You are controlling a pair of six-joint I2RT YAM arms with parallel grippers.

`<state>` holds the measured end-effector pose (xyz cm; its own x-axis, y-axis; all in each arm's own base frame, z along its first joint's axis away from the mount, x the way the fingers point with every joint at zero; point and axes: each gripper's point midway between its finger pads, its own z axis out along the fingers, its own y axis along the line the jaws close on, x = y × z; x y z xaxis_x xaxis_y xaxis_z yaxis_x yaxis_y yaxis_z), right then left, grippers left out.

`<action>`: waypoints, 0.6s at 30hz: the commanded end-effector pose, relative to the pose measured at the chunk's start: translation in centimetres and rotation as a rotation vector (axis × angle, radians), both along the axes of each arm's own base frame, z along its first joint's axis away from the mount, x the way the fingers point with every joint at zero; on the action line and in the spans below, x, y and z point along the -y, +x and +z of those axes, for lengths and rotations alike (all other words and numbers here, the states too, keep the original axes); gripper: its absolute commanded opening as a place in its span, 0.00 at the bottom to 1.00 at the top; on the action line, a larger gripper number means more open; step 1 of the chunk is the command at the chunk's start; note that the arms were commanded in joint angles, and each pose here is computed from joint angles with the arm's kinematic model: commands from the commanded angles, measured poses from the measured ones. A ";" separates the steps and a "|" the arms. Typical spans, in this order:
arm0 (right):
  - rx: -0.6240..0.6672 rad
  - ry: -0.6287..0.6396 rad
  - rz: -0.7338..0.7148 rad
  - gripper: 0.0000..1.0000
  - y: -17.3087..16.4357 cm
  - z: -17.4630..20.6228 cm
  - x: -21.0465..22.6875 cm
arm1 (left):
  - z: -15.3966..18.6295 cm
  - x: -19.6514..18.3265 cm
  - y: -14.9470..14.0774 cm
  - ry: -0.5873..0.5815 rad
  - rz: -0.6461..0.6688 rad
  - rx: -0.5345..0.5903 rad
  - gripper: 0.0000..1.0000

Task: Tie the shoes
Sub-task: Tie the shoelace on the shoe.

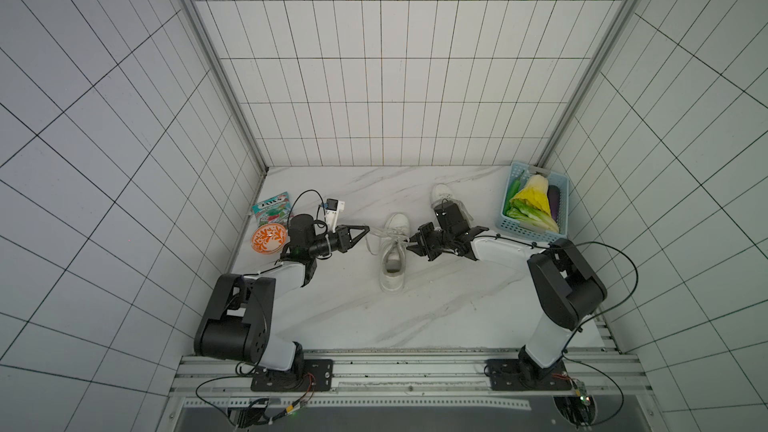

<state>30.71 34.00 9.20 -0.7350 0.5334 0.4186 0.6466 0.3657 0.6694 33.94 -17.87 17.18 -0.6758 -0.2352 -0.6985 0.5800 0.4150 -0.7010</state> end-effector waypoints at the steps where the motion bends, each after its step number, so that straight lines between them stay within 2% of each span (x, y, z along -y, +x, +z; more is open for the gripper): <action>1: -0.004 0.023 -0.009 0.15 0.9 0.3 -0.6 | -0.2 -0.1 0.2 0.004 0.004 0.010 0.00; 5: 0.016 0.029 -0.037 0.00 1.2 0.9 0.2 | -0.1 0.0 0.1 0.001 -0.002 0.013 0.00; 7: 0.040 0.021 -0.054 0.00 1.5 1.5 1.0 | 0.1 0.0 0.1 -0.001 -0.003 0.016 0.00; 11: 0.093 -0.003 -0.056 0.00 1.9 2.7 2.4 | 0.7 0.2 0.3 -0.032 -0.009 0.027 0.25; 15: 0.106 0.000 -0.036 0.00 1.6 3.2 2.4 | 1.5 0.8 0.7 -0.086 -0.019 0.032 0.34; 18: 0.110 0.006 -0.030 0.00 1.5 3.4 2.3 | 1.8 1.1 1.4 -0.117 -0.017 0.026 0.35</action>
<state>32.61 32.16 12.77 -0.7535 0.5517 0.3575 0.5876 0.3213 0.7427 34.73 -18.50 17.39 -0.6887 -0.2795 -0.6691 0.5704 0.3609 -0.7379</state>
